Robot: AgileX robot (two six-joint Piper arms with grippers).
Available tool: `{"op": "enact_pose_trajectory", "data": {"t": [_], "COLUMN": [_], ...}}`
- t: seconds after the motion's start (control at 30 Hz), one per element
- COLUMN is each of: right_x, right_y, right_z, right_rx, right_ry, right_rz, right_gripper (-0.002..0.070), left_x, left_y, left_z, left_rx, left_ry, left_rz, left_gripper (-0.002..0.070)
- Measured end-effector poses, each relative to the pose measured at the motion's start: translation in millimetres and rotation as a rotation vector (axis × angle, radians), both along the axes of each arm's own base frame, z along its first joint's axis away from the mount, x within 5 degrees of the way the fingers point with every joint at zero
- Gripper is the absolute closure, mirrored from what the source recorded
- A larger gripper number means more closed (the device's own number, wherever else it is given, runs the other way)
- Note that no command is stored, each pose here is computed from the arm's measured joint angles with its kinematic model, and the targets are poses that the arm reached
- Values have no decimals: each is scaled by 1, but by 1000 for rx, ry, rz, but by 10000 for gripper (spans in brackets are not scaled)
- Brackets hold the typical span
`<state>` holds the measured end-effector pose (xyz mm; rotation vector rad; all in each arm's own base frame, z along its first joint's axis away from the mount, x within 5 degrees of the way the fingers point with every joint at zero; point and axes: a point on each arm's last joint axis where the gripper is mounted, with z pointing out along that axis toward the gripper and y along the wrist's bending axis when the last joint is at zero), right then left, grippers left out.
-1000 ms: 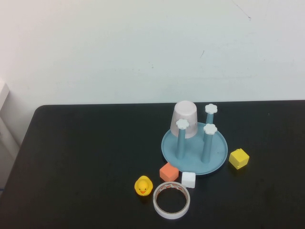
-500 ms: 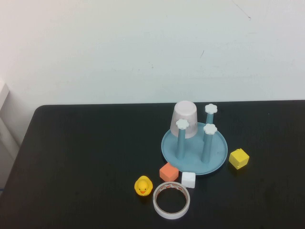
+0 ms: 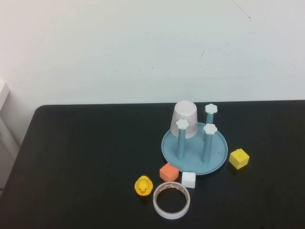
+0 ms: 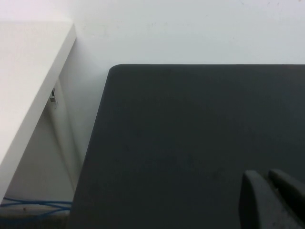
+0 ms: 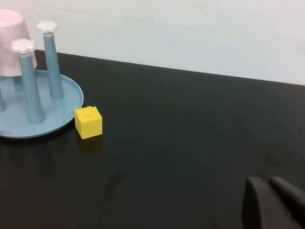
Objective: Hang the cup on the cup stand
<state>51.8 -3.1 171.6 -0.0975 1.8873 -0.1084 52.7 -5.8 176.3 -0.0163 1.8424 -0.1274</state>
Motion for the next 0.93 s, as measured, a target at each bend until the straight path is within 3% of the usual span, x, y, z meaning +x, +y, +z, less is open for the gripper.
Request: {"op": "enact_pose_trajectory", "data": {"t": [0.93], "right_x": [0], "right_y": [0], "right_z": [0], "right_rx": [-8], "right_ry": [0], "right_rz": [6], "right_gripper": [666], "left_x": [0], "left_y": [0], "left_z": [0], "left_rx": [-2], "left_ry": [0], "left_rz": [0], "left_gripper": [676]}}
